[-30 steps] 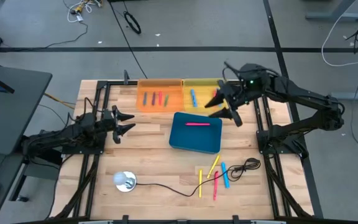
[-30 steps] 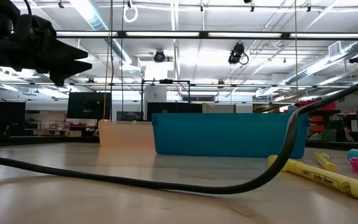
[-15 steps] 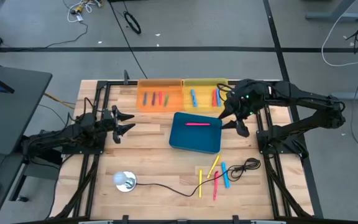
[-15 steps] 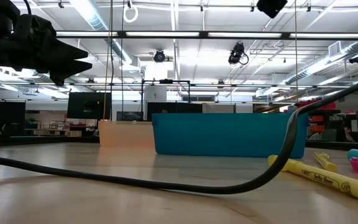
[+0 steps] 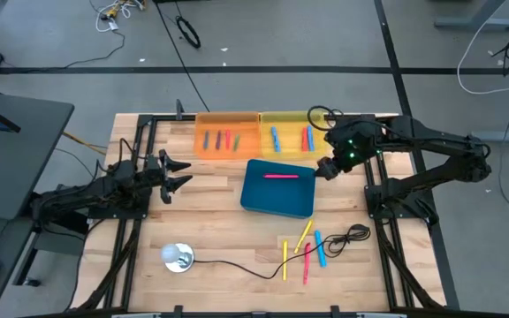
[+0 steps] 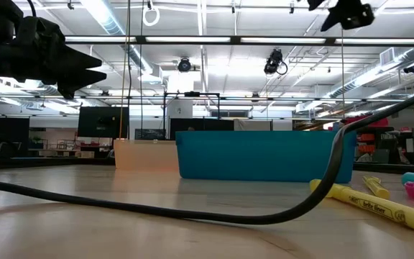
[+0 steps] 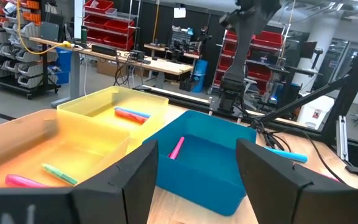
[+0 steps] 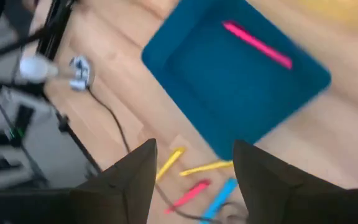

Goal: Pick & Place Markers
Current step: Put the blue marker into the yellow transparent bin

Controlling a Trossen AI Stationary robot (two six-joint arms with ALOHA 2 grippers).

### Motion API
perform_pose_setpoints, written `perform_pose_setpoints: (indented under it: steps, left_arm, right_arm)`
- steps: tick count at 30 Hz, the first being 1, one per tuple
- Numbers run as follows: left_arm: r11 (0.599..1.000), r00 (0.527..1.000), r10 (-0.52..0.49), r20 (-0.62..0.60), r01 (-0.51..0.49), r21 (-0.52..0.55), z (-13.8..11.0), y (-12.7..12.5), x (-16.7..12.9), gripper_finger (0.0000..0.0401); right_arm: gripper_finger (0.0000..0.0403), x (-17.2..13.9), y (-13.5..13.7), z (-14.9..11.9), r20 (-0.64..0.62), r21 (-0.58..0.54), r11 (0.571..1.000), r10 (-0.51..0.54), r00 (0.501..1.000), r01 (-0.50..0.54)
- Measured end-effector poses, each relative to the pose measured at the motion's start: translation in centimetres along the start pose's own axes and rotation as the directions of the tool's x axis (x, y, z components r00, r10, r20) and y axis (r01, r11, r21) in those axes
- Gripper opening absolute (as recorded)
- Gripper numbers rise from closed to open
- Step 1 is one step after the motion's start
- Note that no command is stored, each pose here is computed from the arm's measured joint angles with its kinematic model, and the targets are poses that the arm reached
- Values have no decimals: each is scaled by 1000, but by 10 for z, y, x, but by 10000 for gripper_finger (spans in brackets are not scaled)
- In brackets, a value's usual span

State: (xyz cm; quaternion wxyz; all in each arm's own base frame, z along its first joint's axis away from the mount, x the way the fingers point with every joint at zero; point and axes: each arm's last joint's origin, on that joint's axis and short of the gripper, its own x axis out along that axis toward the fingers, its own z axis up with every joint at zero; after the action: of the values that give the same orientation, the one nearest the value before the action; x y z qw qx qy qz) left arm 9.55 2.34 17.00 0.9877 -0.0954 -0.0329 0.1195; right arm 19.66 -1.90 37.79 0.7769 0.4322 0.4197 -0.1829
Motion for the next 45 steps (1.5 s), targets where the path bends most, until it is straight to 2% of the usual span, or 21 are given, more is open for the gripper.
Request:
perform_pose_setpoints:
  steps: [3,7,12,16,22,27,35,45]
  left_arm:
    - [1000,1000,0,0,0,0,0,0,0,222]
    - [1000,1000,0,0,0,0,0,0,0,222]
    - [1000,1000,0,0,0,0,0,0,0,222]
    - [1000,1000,0,0,0,0,0,0,0,222]
    - [1000,1000,0,1,0,1,0,0,0,222]
    - [1000,1000,0,-2,0,0,0,0,0,222]
    - [1000,1000,0,-3,0,0,0,0,0,222]
    - [1000,1000,1,-4,-1,0,0,0,0,222]
  right_arm:
    - [210,0,-1,-1,-12,171,985,-16,1000,17]
    - [210,2,-1,-1,-22,325,945,-26,999,32]
    - [204,7,-4,-3,-87,471,876,-69,994,102]
    - [188,8,-6,-5,-132,528,838,-80,988,138]
    - [160,19,7,-10,-163,558,818,-58,985,140]
    - [156,27,17,-21,-209,556,814,-60,976,169]
    - [155,44,36,-47,-287,522,815,-109,952,251]
    - [155,41,46,-87,-321,489,804,-194,927,337]
